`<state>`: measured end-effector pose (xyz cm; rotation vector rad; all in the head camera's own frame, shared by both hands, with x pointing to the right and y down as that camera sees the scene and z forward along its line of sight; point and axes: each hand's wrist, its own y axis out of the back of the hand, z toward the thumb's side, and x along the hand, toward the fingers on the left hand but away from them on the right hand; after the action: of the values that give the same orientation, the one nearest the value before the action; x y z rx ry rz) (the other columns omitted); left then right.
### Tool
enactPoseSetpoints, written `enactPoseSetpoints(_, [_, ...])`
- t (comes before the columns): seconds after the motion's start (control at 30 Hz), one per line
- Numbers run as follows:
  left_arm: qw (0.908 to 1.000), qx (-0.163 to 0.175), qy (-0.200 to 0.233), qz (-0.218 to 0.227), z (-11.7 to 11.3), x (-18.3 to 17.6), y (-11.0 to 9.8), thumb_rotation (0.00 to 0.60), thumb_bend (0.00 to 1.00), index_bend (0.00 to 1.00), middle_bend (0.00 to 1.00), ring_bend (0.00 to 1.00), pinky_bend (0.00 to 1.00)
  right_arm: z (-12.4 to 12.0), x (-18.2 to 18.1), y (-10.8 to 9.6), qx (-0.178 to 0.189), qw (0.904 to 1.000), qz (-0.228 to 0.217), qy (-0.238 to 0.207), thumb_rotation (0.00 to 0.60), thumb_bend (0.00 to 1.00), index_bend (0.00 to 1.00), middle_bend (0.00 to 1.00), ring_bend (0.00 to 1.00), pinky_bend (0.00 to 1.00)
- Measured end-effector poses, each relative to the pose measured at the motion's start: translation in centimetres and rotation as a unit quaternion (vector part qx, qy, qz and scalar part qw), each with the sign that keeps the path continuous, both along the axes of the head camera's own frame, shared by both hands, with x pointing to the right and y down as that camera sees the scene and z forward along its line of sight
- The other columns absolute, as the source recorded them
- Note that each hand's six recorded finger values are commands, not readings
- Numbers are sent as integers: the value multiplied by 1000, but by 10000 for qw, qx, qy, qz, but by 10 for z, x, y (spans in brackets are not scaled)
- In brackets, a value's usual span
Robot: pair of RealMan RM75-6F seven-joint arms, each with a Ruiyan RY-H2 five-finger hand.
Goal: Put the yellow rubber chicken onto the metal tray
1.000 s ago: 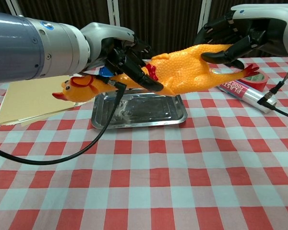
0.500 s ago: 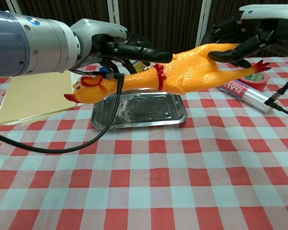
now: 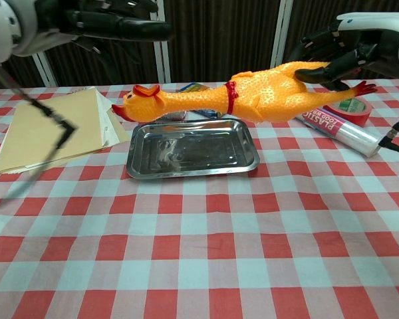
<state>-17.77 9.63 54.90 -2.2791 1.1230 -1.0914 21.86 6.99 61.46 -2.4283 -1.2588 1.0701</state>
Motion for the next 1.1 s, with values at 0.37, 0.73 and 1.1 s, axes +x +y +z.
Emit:
enactPoseSetpoints(0.37, [9978,496,-86,-435,-19,-84,13,298,0,0,134,250,445,23,-25,-13,-194,9997,-28,-151,600,519,916,722,713,779])
enactPoseSetpoints(0.73, [9960,520,-266,-682,-18,-145,33,302,0,0,135,250,430,44,-77,-35,-330,9990,-142,-277,600,520,916,722,713,782])
enactPoseSetpoints(1.1, [9958,79,-429,-805,8,-162,39,299,0,0,134,250,418,73,-104,-49,-458,9989,-107,-87,600,520,916,722,712,782])
